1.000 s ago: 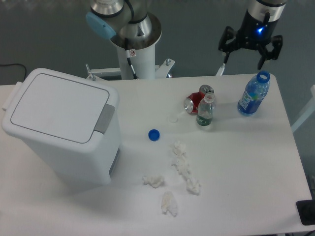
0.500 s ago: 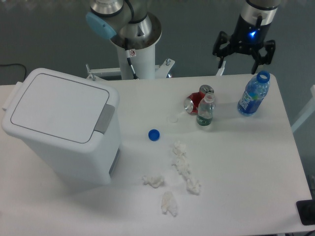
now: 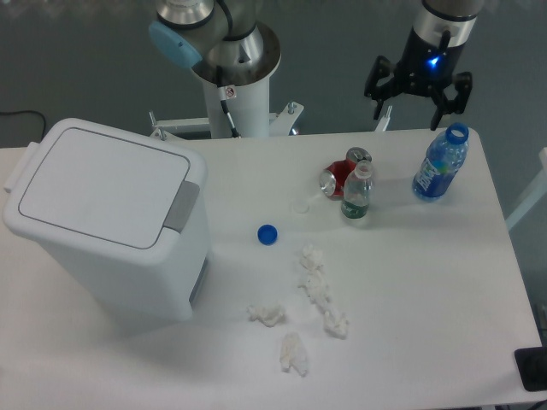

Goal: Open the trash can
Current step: 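Move the open gripper from its start pose toward the table center, then move the gripper across the table toward the white trash can lid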

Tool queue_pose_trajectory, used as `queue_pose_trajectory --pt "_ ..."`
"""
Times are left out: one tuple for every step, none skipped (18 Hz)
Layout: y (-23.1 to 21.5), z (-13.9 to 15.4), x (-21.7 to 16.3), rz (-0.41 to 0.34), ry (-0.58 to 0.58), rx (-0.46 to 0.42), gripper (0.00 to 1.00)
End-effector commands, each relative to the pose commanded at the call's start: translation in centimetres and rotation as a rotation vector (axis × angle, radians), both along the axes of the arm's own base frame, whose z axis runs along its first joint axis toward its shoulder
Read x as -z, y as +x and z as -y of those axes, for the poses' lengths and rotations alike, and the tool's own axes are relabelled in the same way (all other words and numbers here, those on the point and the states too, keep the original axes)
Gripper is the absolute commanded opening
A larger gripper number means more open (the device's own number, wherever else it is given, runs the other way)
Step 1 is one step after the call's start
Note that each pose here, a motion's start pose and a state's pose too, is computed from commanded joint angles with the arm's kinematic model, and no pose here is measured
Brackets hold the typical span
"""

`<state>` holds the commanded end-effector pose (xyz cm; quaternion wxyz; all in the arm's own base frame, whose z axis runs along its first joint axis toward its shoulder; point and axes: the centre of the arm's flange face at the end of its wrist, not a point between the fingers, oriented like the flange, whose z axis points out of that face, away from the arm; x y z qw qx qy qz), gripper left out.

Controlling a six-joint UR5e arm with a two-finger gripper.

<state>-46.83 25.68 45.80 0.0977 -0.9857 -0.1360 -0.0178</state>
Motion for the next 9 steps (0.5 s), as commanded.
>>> queue_pose_trajectory --pt "0.0 -0.1 0.0 0.005 0.006 -0.009 1.0" --pt "0.1 -0.1 0.0 0.007 0.007 -0.019 1.0" --pt "0.3 -0.5 0.1 0.014 0.006 -0.036 1.0" --pt "0.6 -1.1 -0.2 0.016 0.007 -0.062 1.0" --pt "0.9 -2.0 -0.5 0.018 0.01 -0.087 1.0" --pt "1.3 -3.0 -1.3 0.012 0.011 -0.105 1.0" --pt "1.6 -3.9 -1.6 0.018 0.008 -0.117 1.0" --pt "1.9 -4.5 -1.7 0.023 0.009 -0.124 1.0" --pt "2.1 -5.0 -2.0 0.021 0.012 -0.127 0.99"
